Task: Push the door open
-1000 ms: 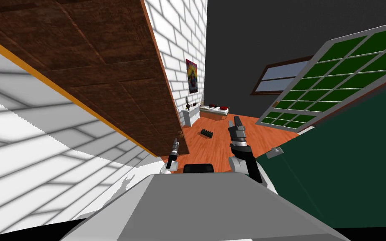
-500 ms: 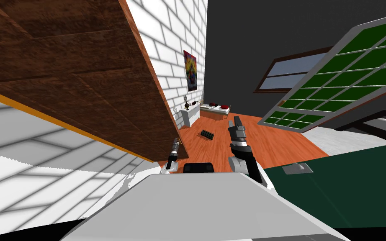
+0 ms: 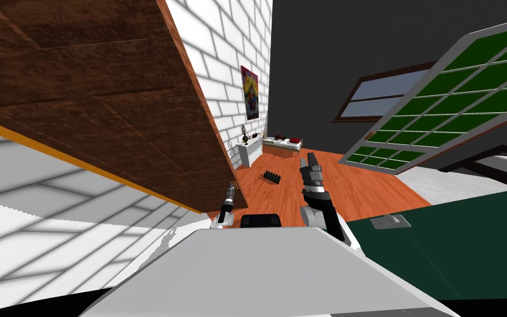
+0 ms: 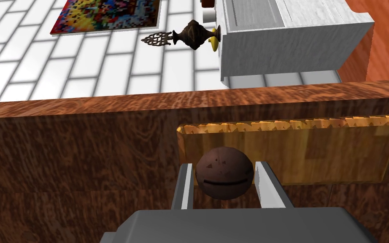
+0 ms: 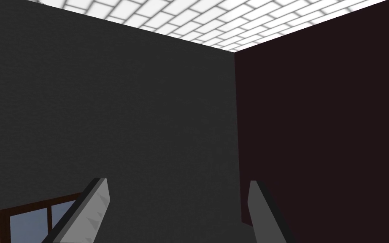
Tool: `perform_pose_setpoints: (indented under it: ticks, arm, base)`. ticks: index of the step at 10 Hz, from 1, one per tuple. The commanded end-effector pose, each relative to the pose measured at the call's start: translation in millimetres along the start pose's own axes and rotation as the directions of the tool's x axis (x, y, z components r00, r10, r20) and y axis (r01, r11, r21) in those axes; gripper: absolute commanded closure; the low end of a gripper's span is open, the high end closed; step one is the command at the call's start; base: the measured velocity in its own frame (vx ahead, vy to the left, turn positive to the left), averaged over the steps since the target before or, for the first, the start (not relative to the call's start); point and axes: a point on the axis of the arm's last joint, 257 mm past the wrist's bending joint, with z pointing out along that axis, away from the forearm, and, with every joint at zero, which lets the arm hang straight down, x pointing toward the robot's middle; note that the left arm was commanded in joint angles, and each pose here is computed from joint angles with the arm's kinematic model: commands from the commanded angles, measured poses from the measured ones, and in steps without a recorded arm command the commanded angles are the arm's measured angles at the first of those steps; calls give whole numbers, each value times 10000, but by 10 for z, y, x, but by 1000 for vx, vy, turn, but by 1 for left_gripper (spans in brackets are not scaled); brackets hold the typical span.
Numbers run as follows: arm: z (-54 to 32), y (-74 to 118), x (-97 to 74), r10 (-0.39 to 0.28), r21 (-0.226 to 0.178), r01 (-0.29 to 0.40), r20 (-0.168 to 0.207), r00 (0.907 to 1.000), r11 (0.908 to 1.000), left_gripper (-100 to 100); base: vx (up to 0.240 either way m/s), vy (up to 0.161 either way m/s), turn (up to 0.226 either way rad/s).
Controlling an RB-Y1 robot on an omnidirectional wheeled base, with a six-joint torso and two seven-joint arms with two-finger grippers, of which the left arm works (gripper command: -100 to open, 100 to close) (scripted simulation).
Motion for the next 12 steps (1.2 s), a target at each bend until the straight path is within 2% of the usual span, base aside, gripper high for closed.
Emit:
perform_pose_setpoints:
  ticks: [1,2,4,9,12]
  arm:
    - [3,-10,-1,-12,31,12,4,10000,10000,100]
    - [3,-10,-1,-12,31,12,4,10000,10000,100]
    - [8,9,-120,49,-47,-48,243,9997,10000,100]
    - [47,-4,-390,78,-70,-72,878,9961,9999,100]
    - [65,-8,-563,9,-93,4,1375,9905,10000,100]
  base:
    - [-9,-2,3]
    - [0,0,0]
    - [131,-33,43]
    - [186,-73,57]
    - [196,-66,67]
